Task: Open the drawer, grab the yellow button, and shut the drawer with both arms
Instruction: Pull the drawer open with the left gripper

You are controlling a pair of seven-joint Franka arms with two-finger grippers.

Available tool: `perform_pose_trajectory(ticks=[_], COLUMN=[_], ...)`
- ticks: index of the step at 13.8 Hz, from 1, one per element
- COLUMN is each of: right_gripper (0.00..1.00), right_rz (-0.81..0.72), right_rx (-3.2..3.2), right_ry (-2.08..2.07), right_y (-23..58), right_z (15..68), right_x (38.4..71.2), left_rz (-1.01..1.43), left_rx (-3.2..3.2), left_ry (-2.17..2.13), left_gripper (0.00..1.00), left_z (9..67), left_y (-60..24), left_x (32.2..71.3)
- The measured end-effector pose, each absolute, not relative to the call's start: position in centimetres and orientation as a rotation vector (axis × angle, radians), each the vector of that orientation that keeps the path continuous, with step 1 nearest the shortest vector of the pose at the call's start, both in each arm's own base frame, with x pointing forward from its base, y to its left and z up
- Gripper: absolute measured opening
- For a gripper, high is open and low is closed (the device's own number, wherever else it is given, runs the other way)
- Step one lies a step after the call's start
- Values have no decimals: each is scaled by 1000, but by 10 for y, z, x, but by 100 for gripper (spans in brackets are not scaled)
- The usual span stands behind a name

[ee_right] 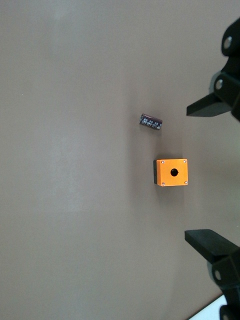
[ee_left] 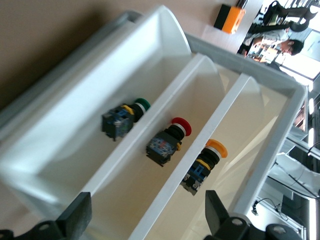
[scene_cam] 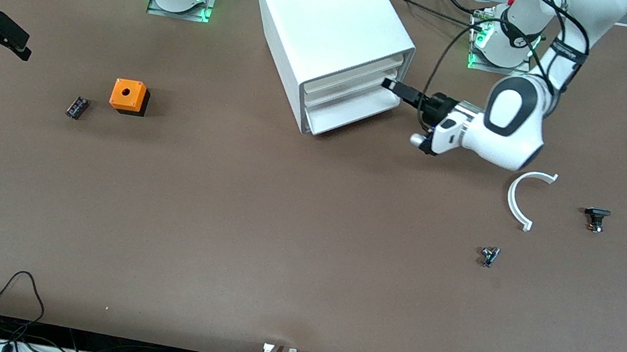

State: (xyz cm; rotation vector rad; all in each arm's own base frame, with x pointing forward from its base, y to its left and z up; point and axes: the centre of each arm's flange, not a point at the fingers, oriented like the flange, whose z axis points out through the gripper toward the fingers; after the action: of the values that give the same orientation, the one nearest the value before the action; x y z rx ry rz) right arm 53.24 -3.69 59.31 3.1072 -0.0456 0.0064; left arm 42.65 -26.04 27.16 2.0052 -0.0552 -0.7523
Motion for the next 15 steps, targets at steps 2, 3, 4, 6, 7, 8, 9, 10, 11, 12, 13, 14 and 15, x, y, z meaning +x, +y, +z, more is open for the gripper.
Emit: perform_pose_trajectory(ticks=[2, 3, 4, 6, 7, 8, 9, 10, 11, 12, 13, 14, 15], right_gripper=[100, 100, 100, 100, 100, 100, 100, 100, 100, 100, 100, 100, 100], right_rz=[4, 2, 0, -3, -4, -6, -10, -13, -17, -19, -19, -20, -21], right_rx=[3107, 3107, 3107, 3107, 3107, 3107, 3107, 3106, 3106, 3106, 3106, 3106, 3106], right_ry=[-46, -46, -46, -46, -46, -45, -45, -45, -45, -45, -45, -45, -44], right_y=[-37, -37, -37, -37, -37, -37, -37, -37, -37, -37, -37, -36, -36], right_z=[593, 592, 592, 590, 590, 589, 588, 587, 586, 585, 585, 585, 585], right_x=[532, 533, 533, 533, 534, 534, 534, 535, 535, 536, 536, 536, 536], left_rz=[-746, -748, -753, -763, -770, -775, -779, -782, -777, -773, -769, -756, -734], left_rx=[2012, 2010, 2010, 2011, 2011, 2012, 2013, 2013, 2008, 2003, 2001, 2004, 2011], left_ry=[-71, -74, -79, -84, -84, -81, -79, -78, -73, -71, -69, -60, -43], left_gripper=[98, 92, 88, 80, 80, 73, 63, 50, 41, 33, 29, 28, 28], left_z=[271, 270, 270, 268, 266, 265, 263, 262, 264, 265, 266, 265, 266], left_y=[-282, -288, -293, -296, -296, -295, -295, -295, -295, -296, -296, -294, -287], left_x=[415, 411, 407, 402, 400, 398, 397, 396, 397, 398, 398, 401, 407])
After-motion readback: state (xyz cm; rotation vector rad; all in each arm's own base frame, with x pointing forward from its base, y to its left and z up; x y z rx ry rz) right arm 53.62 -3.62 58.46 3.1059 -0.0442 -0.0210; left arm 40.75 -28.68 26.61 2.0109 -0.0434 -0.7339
